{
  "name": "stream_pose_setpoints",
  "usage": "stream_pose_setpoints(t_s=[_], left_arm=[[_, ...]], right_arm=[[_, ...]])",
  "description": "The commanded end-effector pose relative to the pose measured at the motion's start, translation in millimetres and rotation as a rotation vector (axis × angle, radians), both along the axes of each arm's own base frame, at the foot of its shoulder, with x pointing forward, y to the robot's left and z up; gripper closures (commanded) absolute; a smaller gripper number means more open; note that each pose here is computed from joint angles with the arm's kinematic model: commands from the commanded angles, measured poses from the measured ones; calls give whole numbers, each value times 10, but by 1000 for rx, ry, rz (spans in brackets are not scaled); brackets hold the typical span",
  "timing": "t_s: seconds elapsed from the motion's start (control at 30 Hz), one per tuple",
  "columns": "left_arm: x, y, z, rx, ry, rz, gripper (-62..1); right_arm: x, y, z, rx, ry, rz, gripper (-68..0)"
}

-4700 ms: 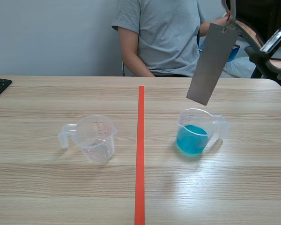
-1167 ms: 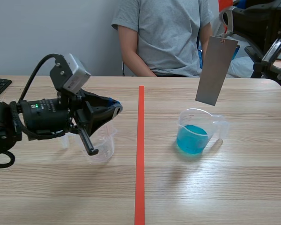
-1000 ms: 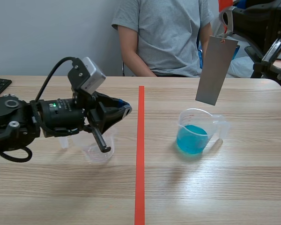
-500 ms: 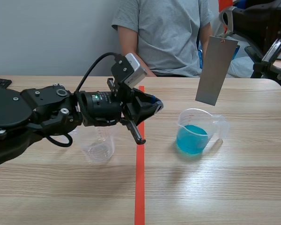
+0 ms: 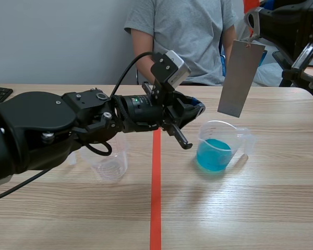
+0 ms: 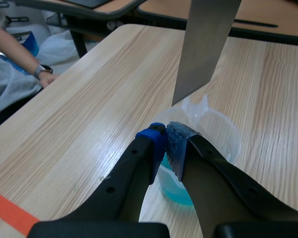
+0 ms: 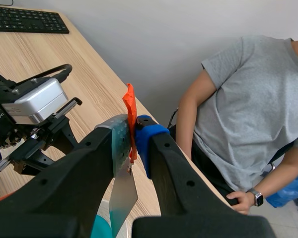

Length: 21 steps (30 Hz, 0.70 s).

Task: Do the redox reaction experiment.
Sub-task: 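Point at the plate with the left hand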

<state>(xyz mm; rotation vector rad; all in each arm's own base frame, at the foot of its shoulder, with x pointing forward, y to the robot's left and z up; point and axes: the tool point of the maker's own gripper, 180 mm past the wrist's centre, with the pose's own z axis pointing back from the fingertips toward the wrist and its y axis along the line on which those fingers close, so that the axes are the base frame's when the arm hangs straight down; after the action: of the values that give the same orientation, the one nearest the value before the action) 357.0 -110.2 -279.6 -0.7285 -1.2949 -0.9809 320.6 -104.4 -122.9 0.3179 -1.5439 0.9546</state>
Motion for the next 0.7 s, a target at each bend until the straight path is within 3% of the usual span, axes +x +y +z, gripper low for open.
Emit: stream_pose_setpoints(t_s=[0.0, 0.3, 0.67], left_arm=[[49, -70, 205, -43, -34, -8, -46], [48, -205, 343, -78, -51, -24, -46], [40, -264, 318, -71, -41, -24, -46]], right_arm=[[5, -2, 116, 12, -31, 5, -11], [5, -2, 117, 12, -32, 5, -11], [5, -2, 118, 12, -32, 5, -11]])
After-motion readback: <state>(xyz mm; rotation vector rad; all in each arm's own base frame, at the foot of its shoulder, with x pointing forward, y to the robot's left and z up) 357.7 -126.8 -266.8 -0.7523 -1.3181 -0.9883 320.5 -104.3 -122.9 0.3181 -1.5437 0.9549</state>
